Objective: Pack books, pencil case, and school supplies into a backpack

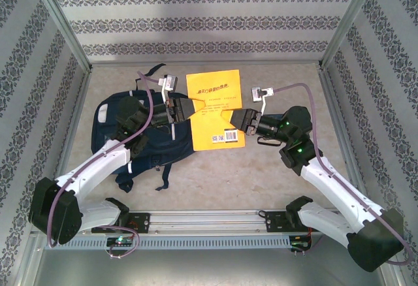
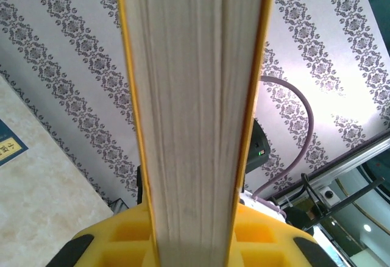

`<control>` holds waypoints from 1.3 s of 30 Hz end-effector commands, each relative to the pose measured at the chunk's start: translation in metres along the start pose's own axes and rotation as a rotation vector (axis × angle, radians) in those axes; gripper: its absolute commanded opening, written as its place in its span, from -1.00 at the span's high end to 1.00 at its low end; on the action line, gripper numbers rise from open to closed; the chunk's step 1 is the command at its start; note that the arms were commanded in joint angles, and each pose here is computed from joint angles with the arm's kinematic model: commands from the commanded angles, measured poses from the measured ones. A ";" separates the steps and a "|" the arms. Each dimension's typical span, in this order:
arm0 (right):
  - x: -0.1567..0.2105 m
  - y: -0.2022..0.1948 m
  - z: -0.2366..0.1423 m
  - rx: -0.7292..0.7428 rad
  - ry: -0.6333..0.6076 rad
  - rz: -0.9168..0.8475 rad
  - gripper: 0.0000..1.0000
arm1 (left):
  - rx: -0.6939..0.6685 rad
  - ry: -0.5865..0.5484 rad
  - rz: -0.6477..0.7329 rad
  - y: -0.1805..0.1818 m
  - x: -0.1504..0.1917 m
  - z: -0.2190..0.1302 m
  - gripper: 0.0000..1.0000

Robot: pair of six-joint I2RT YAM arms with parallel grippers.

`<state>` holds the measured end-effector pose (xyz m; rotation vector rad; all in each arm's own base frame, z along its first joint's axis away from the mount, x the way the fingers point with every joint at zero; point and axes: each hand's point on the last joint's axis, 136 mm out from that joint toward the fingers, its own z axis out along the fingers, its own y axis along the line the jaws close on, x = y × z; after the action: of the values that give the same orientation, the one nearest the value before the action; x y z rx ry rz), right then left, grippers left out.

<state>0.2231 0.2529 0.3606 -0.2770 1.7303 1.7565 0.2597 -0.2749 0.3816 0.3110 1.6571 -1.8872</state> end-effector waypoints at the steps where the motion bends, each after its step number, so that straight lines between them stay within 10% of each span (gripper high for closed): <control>1: -0.014 0.013 0.003 -0.016 -0.041 -0.066 1.00 | 0.064 0.049 0.100 -0.026 0.013 0.002 1.00; 3: -0.015 0.006 0.002 0.021 -0.053 -0.061 0.84 | 0.034 0.012 0.122 -0.024 0.009 -0.001 1.00; 8: -0.019 -0.014 -0.009 0.113 -0.153 -0.055 -0.44 | -0.046 -0.171 0.189 -0.025 -0.013 -0.016 1.00; 12: -0.024 -0.023 -0.024 0.148 -0.273 -0.025 -0.92 | -0.068 -0.351 0.160 -0.021 -0.033 -0.031 1.00; 23: -0.015 -0.010 -0.005 0.051 -0.343 0.047 -0.96 | -0.053 -0.648 0.090 -0.018 -0.057 -0.057 1.00; 39: -0.012 -0.036 0.002 0.220 -0.381 -0.015 -0.93 | -0.110 -0.638 0.147 -0.034 -0.056 -0.064 1.00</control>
<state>0.2663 0.2462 0.3313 0.2118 1.5898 1.5263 0.2884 -0.2127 0.3690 -0.2575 1.4492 -1.5718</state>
